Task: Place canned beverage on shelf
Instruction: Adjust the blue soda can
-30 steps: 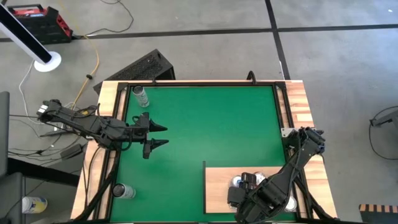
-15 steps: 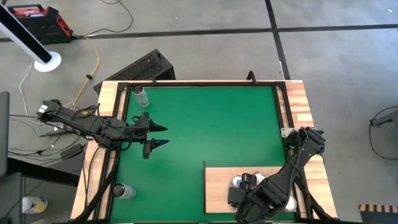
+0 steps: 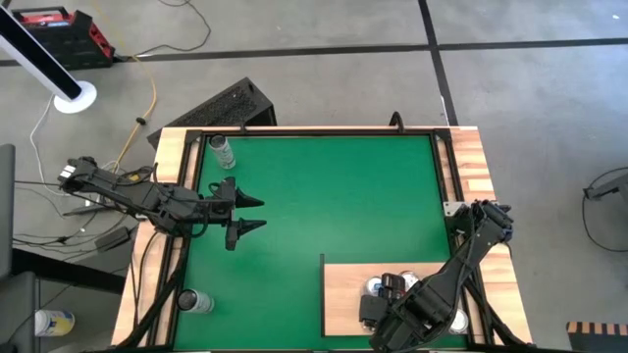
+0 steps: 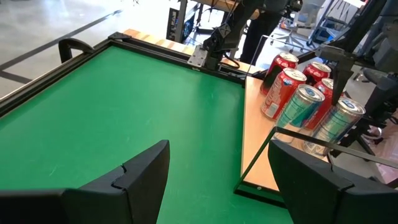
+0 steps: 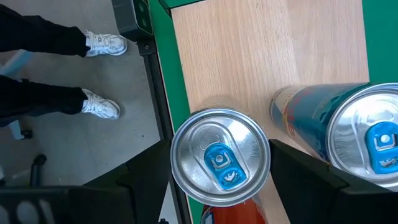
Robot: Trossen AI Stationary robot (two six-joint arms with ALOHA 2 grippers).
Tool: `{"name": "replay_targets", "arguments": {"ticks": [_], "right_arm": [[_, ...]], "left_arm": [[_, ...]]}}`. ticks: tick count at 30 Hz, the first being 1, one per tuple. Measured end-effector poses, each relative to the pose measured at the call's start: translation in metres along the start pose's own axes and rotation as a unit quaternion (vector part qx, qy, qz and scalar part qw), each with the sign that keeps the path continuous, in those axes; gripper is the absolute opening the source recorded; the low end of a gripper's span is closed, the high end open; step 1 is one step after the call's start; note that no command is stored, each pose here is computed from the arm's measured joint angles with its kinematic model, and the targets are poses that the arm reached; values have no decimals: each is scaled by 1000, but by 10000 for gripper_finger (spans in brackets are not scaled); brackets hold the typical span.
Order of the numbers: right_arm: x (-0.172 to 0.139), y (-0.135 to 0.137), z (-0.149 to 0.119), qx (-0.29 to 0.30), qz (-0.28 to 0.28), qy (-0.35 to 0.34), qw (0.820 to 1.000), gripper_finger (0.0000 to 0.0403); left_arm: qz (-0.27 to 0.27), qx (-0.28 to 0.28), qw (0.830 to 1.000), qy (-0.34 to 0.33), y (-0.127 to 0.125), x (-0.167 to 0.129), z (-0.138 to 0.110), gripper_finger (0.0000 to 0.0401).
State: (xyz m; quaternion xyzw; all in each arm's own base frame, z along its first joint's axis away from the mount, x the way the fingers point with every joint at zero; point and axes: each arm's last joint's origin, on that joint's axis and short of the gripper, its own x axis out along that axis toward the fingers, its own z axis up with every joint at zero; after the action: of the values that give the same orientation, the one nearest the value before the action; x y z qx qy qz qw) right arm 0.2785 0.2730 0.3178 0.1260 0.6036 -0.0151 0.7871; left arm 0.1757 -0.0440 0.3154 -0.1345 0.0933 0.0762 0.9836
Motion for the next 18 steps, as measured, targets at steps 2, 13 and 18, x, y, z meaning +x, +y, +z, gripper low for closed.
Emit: {"name": "replay_targets", "arguments": {"ticks": [2,13,18], "right_arm": [[0,0,0,0,0,0,1000,281],[0,0,0,0,-2,1,1000,296],[2,0,-1,-6,-5,4,1000,322]], "left_arm": [[0,-1,1000,0,0,0,0,256],[0,-1,1000,0,0,0,0,256],[0,-1,1000,0,0,0,0,256]]}}
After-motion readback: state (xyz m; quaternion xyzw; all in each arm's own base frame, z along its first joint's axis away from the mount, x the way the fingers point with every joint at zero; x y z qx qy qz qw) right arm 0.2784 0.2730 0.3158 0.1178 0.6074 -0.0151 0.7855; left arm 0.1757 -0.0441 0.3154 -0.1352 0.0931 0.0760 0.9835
